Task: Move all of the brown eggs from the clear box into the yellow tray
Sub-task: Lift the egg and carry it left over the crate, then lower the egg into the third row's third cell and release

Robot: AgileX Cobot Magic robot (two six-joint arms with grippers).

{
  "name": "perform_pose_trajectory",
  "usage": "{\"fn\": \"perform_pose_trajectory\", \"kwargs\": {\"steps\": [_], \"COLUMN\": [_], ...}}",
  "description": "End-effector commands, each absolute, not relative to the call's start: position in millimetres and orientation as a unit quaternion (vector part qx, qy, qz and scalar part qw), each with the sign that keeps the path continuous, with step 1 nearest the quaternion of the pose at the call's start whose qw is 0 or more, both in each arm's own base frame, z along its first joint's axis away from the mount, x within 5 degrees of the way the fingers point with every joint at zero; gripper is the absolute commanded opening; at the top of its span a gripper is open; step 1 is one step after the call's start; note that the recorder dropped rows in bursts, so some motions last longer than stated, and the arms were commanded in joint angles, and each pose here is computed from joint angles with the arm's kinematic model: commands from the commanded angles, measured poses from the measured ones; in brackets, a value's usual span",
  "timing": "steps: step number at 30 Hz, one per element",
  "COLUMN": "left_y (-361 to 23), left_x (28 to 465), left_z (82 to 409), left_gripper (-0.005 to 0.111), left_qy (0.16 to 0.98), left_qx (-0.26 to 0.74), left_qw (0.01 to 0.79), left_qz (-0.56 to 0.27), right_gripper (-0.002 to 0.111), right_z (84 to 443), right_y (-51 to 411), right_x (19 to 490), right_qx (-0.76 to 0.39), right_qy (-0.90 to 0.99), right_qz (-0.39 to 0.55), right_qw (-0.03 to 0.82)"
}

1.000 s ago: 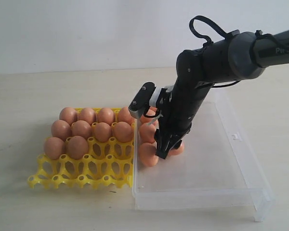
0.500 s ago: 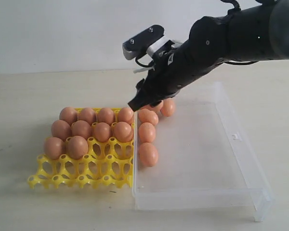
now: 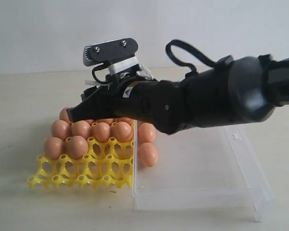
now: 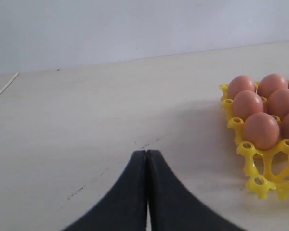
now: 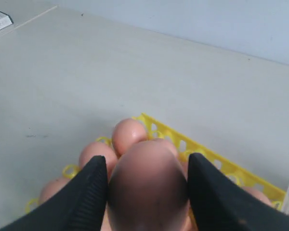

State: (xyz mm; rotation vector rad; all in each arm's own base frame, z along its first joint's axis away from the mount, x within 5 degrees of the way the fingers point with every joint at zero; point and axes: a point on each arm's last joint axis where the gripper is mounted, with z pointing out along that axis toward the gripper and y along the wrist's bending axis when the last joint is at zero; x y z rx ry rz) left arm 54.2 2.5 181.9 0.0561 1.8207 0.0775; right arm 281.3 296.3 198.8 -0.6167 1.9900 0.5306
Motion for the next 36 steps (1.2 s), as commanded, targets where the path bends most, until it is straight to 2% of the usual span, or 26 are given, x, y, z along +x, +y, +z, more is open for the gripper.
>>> {"fn": "perform_pose_trajectory", "kwargs": {"steps": [1, 6, 11, 21, 36], "left_y": [2, 2, 2, 2, 2], "left_x": [54, 54, 54, 54, 54], "left_z": [184, 184, 184, 184, 184], "left_gripper": [0.0, 0.0, 0.0, 0.0, 0.0], "left_qy": [0.783, 0.783, 0.783, 0.783, 0.783], "left_qx": [0.021, 0.021, 0.021, 0.021, 0.021], "left_qw": [0.62, 0.62, 0.62, 0.62, 0.62], "left_qz": [0.031, 0.031, 0.031, 0.031, 0.031], "right_gripper": [0.0, 0.0, 0.0, 0.0, 0.0], "right_z": [178, 161, 160, 145, 142], "right_y": [302, 311, 318, 308, 308], "right_x": [285, 279, 271, 268, 268], "right_qx": [-0.196, -0.188, -0.191, -0.172, -0.154], "right_qy": [0.825, 0.833, 0.832, 0.837, 0.845], "right_qz": [0.238, 0.245, 0.252, 0.24, 0.249], "right_qw": [0.474, 0.459, 0.456, 0.461, 0.447]}}
